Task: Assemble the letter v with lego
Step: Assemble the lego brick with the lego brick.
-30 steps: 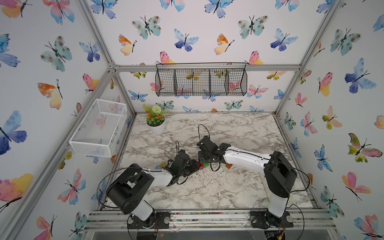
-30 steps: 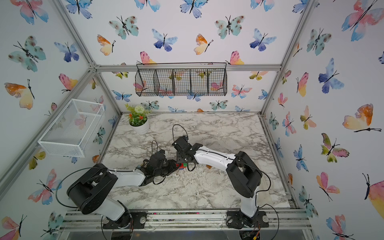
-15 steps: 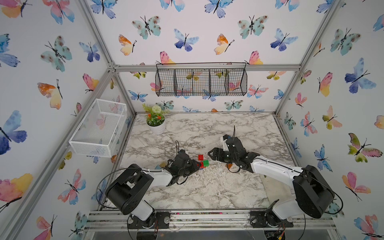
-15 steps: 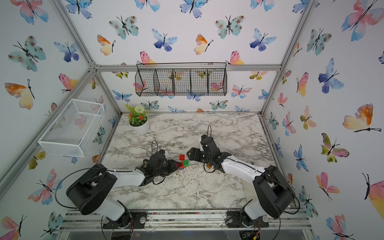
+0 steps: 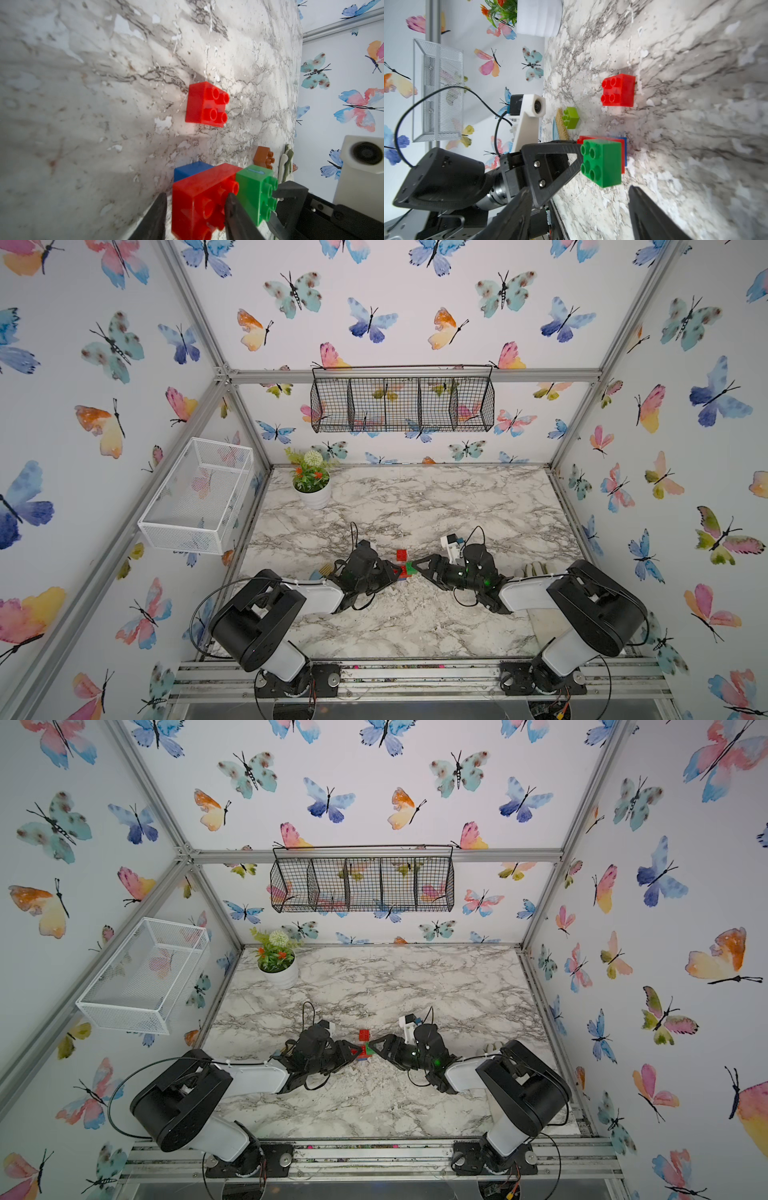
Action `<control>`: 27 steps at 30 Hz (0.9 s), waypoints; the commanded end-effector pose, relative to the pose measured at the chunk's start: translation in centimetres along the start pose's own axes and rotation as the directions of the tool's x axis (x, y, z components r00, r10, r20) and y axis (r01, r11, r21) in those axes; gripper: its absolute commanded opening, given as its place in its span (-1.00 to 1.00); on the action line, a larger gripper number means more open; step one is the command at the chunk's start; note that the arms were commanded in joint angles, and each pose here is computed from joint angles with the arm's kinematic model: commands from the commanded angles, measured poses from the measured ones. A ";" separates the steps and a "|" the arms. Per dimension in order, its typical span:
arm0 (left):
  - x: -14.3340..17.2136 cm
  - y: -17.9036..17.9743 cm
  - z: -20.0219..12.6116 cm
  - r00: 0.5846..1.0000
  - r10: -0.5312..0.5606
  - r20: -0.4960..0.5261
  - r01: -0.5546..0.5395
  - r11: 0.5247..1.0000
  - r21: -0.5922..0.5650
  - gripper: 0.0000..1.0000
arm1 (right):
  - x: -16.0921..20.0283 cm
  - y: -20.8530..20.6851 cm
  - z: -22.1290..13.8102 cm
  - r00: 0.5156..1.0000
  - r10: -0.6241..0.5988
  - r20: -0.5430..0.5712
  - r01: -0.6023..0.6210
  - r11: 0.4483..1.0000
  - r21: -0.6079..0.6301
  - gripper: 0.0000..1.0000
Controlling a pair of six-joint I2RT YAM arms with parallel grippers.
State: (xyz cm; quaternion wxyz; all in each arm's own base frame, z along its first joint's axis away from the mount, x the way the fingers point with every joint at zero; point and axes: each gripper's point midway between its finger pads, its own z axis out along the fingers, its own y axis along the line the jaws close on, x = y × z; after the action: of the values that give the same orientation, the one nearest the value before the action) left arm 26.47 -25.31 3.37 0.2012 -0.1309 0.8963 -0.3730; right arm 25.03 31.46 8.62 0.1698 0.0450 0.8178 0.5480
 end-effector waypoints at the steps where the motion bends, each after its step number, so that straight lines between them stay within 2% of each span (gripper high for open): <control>1: 5.5 9.2 -1.1 0.983 -0.071 -0.169 0.013 0.947 -0.320 -0.09 | -0.1 0.9 0.3 1.000 0.024 0.007 -0.023 0.997 -0.079 0.48; 8: 5.6 9.3 -0.9 0.983 -0.073 -0.171 0.014 0.946 -0.324 -0.09 | -0.3 -0.7 1.0 0.998 0.061 0.015 -0.060 0.998 -0.033 0.41; 16: 5.6 9.4 -0.6 0.982 -0.079 -0.172 0.019 0.945 -0.327 -0.10 | 0.1 -2.0 1.9 0.996 0.094 0.002 -0.094 0.995 -0.034 0.37; 21: 5.6 9.4 -0.5 0.982 -0.082 -0.170 0.023 0.945 -0.325 -0.10 | -0.1 -1.7 2.3 0.996 0.091 0.008 -0.090 0.995 -0.044 0.29; 27: 5.6 9.4 -0.4 0.982 -0.081 -0.173 0.021 0.946 -0.324 -0.11 | 0.2 -1.8 3.1 0.995 0.103 0.013 -0.103 0.994 -0.046 0.31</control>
State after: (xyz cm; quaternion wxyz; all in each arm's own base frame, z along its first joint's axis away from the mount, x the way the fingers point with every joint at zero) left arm 26.69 -25.72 3.29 0.1992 -0.1281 0.8948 -0.3785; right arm 25.56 32.80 5.49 0.1400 0.0855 0.8090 0.5644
